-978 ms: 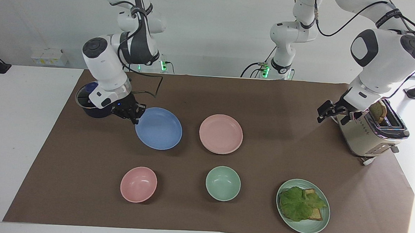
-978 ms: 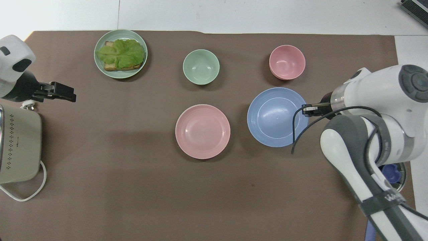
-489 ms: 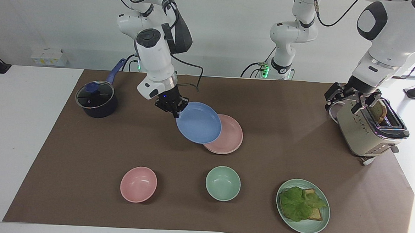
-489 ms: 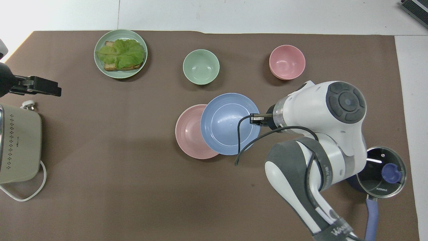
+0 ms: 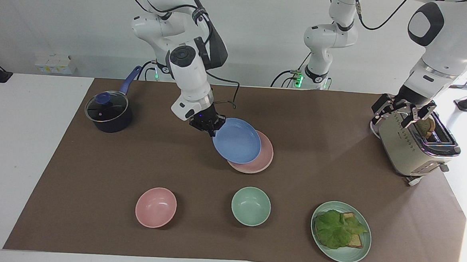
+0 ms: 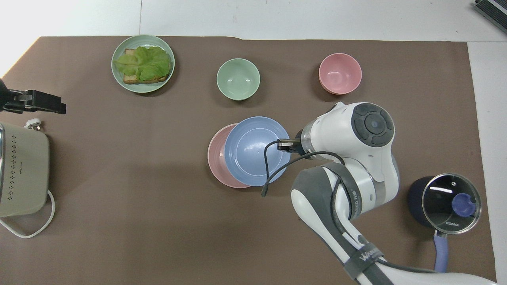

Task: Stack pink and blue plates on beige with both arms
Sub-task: 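Carry the blue plate onto the pink plate with the right gripper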

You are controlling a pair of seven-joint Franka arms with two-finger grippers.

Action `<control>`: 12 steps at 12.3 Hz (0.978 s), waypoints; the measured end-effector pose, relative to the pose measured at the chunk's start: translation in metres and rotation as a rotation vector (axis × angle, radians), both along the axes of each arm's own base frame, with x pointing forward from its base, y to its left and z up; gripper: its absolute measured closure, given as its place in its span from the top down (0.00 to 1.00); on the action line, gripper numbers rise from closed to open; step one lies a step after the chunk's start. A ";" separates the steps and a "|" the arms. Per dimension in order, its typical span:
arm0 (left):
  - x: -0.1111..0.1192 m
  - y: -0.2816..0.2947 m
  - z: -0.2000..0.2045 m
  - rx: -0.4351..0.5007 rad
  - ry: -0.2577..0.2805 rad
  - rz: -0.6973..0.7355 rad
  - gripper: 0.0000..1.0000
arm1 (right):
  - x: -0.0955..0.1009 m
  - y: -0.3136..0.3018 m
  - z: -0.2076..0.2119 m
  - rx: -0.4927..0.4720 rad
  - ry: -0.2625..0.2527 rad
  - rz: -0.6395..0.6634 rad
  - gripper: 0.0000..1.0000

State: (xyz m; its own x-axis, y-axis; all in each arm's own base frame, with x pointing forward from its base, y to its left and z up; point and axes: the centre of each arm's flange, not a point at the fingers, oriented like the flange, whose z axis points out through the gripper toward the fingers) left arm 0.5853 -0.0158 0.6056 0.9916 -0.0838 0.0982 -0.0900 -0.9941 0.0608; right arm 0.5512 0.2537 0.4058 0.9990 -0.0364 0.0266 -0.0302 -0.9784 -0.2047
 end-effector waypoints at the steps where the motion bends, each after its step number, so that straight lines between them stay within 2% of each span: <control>1: 0.000 0.000 0.000 0.000 0.000 0.000 1.00 | 0.001 0.004 -0.007 0.008 -0.003 -0.003 0.06; 7: 0.000 0.000 0.000 0.000 0.001 0.000 1.00 | -0.002 0.037 -0.036 0.021 -0.029 0.032 0.10; 8: 0.000 0.000 0.000 0.000 0.001 0.000 1.00 | -0.003 0.040 -0.038 0.020 -0.027 0.037 0.16; 11: 0.000 0.000 0.000 0.000 0.001 0.000 1.00 | -0.004 0.042 -0.039 0.020 -0.027 0.039 0.55; 12: 0.000 0.000 0.000 0.000 0.002 0.000 1.00 | -0.003 0.042 -0.037 0.022 -0.030 0.039 0.65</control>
State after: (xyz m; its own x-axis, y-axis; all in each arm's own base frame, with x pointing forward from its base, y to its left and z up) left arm 0.5851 -0.0158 0.6054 0.9918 -0.0839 0.0965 -0.0901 -0.9941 0.0609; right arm 0.5483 0.2960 0.3684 0.9984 0.0020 0.0559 0.0146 -0.9740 -0.2260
